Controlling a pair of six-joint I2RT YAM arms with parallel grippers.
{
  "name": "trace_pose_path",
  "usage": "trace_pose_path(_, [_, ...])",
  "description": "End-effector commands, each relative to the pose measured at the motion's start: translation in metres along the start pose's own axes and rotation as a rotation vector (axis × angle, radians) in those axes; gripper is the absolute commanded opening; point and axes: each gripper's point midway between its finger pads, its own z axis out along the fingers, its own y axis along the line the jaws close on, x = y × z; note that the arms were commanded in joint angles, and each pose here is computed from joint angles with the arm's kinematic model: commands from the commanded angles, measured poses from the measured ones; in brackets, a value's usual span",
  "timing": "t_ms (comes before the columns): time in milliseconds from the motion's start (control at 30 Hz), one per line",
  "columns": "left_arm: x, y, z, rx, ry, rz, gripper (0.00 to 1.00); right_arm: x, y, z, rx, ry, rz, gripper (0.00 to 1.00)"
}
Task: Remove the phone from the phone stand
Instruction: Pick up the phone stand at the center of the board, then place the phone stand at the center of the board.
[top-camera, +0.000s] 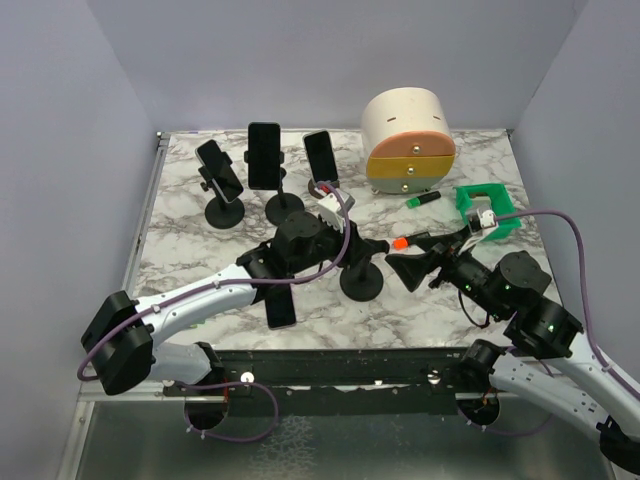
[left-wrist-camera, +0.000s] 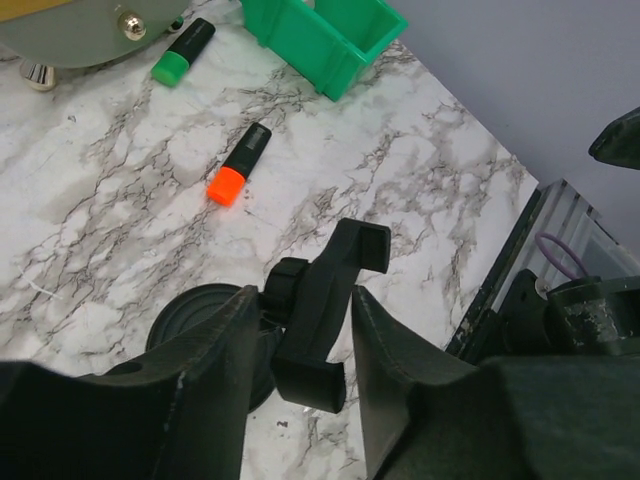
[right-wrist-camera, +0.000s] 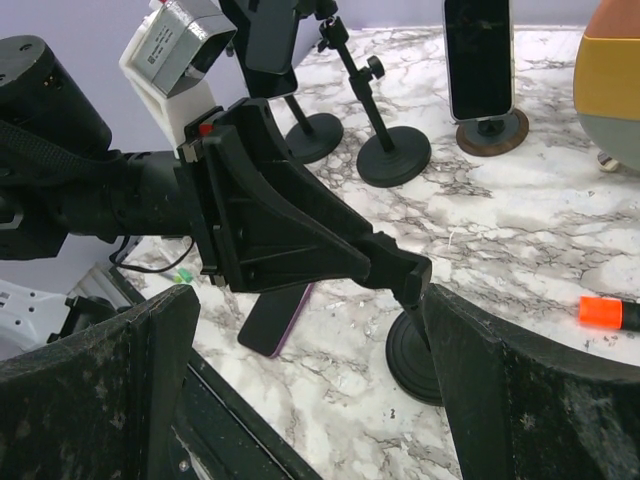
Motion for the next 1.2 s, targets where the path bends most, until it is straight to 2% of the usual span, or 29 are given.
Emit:
trace_pose_path(0, [-0.01, -0.008, 0.0, 0.049, -0.031, -0.002, 0.36, 0.002, -0.002, -0.003, 0.002, 0.005, -0.01, 0.99])
trace_pose_path(167, [-0.012, -0.012, -0.004, 0.068, -0.028, 0.002, 0.01, 0.001, -0.002, -0.003, 0.006, 0.003, -0.014, 0.99])
trace_pose_path(300, [-0.024, -0.013, -0.021, 0.052, -0.06, 0.002, 0.0, -0.001, 0.0, -0.003, -0.004, -0.002, -0.015, 0.99])
trace_pose_path(433, [-0.041, -0.004, -0.052, -0.041, -0.099, 0.008, 0.0, -0.004, 0.001, -0.005, -0.007, -0.006, -0.019, 0.99])
trace_pose_path(767, [-0.074, 0.074, -0.16, -0.583, -0.196, 0.058, 0.0, -0.005, 0.005, -0.001, -0.028, -0.011, -0.015, 0.99])
trace_pose_path(1033, [-0.072, 0.129, -0.223, -0.985, -0.202, 0.087, 0.0, -0.002, 0.011, 0.006, -0.054, 0.002, -0.014, 0.99])
trace_pose_path(1167, [-0.076, 0.147, -0.248, -1.119, -0.24, 0.073, 0.0, 0.0, 0.014, 0.008, -0.072, 0.009, -0.015, 0.99])
